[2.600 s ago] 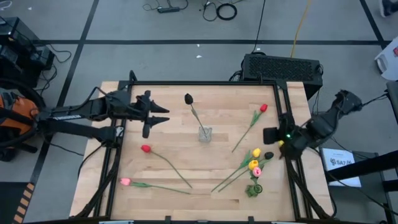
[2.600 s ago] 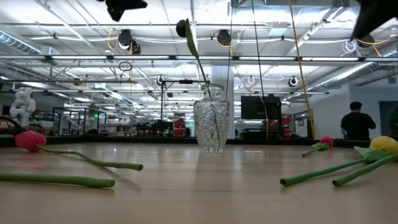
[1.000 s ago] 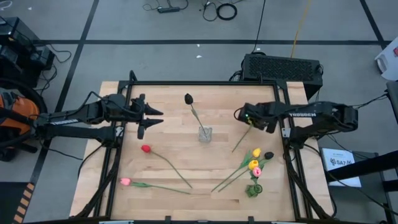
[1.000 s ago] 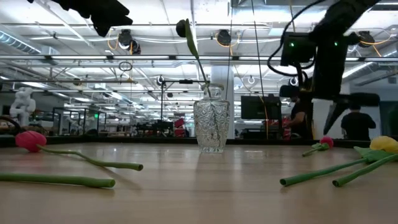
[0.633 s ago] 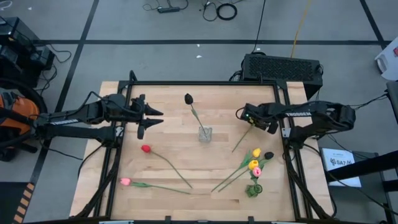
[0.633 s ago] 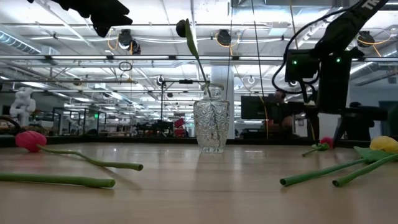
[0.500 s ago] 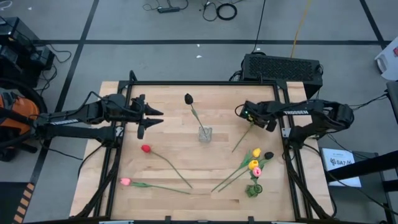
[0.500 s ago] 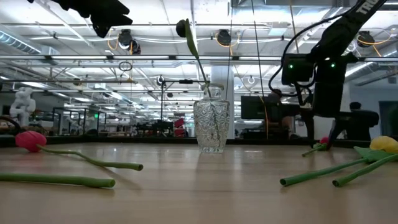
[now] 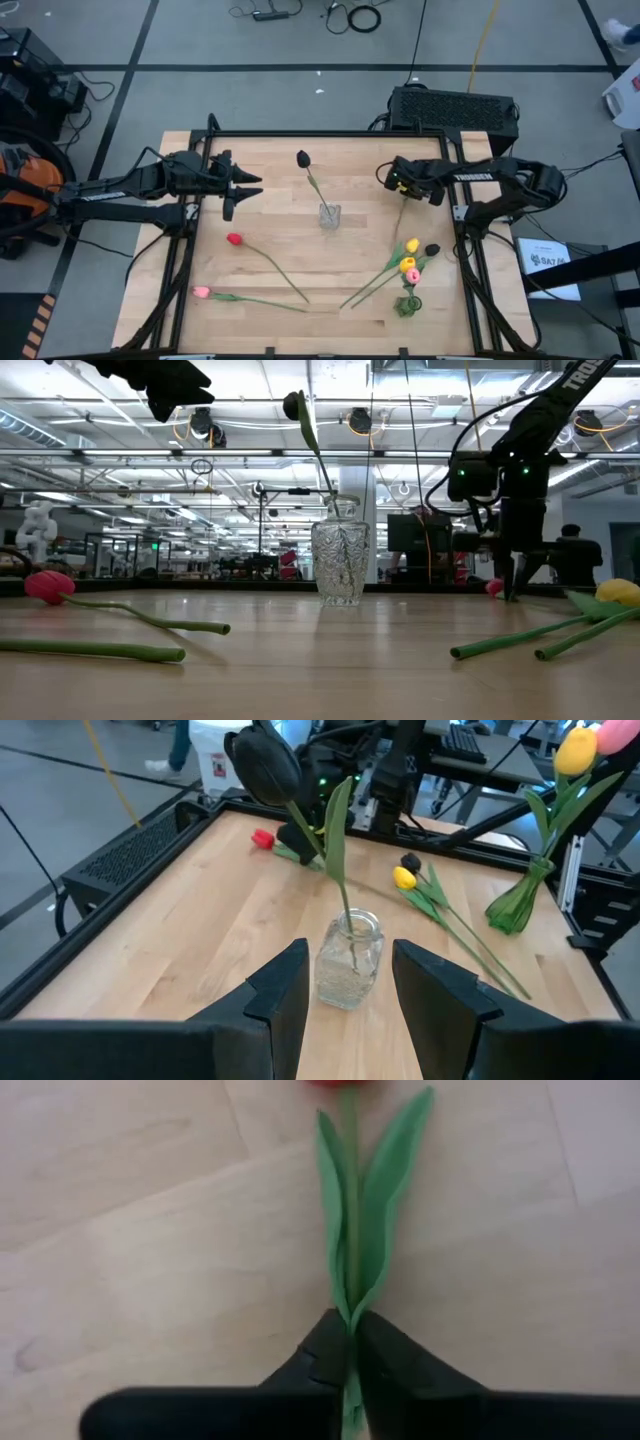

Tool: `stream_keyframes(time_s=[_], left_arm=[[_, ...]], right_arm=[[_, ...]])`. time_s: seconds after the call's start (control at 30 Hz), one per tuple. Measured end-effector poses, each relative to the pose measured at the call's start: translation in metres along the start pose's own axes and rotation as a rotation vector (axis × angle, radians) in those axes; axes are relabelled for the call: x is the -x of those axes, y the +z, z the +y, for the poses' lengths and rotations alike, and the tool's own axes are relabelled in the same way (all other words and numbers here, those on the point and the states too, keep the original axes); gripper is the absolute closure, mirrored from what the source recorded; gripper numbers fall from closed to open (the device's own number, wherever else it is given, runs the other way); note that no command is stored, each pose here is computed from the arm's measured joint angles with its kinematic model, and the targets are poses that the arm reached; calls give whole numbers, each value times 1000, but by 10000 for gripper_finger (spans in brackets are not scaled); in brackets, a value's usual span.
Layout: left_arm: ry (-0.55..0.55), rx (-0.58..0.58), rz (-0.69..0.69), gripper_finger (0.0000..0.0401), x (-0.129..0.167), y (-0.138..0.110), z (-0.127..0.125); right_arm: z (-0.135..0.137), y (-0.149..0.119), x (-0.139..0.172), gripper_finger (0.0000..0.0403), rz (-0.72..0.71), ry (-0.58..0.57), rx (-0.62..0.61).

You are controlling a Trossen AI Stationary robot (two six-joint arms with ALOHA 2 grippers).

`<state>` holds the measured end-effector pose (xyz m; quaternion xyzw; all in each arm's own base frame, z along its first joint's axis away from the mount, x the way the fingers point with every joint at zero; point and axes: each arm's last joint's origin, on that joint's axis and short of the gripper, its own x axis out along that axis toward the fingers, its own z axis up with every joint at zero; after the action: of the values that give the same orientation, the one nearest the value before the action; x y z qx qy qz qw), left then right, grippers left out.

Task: Sort flowers into vase by color
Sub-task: Put the top red flower into the transparent vase

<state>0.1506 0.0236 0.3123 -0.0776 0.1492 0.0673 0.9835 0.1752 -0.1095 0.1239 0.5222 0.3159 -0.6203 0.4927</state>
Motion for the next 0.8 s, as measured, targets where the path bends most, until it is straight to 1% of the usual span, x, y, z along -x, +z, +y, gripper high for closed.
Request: stream_keyframes(time_s=[0.07, 0.1, 0.13, 0.2, 0.27, 0.37, 0.43, 0.53, 0.6, 0.67, 0.73, 0.8], left_arm=[[4, 0, -1, 248, 0, 0, 0], [8, 0, -1, 248, 0, 0, 0], [15, 0, -2, 248, 0, 0, 0], [25, 0, -3, 248, 0, 0, 1], [29, -1, -4, 248, 0, 0, 1], [27, 1, -9, 248, 0, 1, 1], [24, 1, -9, 248, 0, 1, 1], [18, 0, -11, 248, 0, 1, 0], [16, 0, -13, 248, 0, 1, 0], [14, -1, -23, 248, 0, 2, 0], [13, -1, -28, 248, 0, 3, 0], [13, -1, -27, 248, 0, 2, 0]], right_arm=[[2, 2, 3, 392, -20, 47, 4], [4, 4, 5, 394, -47, 89, 2], [10, 7, 8, 397, -95, 162, -7], [25, 16, 25, 399, -183, 359, -23], [38, 24, 45, 399, -261, 573, -6], [47, 35, 78, 401, -392, 798, 33], [48, 42, 108, 401, -491, 876, 59], [50, 43, 153, 402, -618, 956, 203], [52, 40, 184, 402, -701, 1018, 320], [56, 34, 216, 402, -776, 1092, 408], [60, 26, 241, 402, -804, 1155, 449], [66, 14, 258, 402, -824, 1187, 490]])
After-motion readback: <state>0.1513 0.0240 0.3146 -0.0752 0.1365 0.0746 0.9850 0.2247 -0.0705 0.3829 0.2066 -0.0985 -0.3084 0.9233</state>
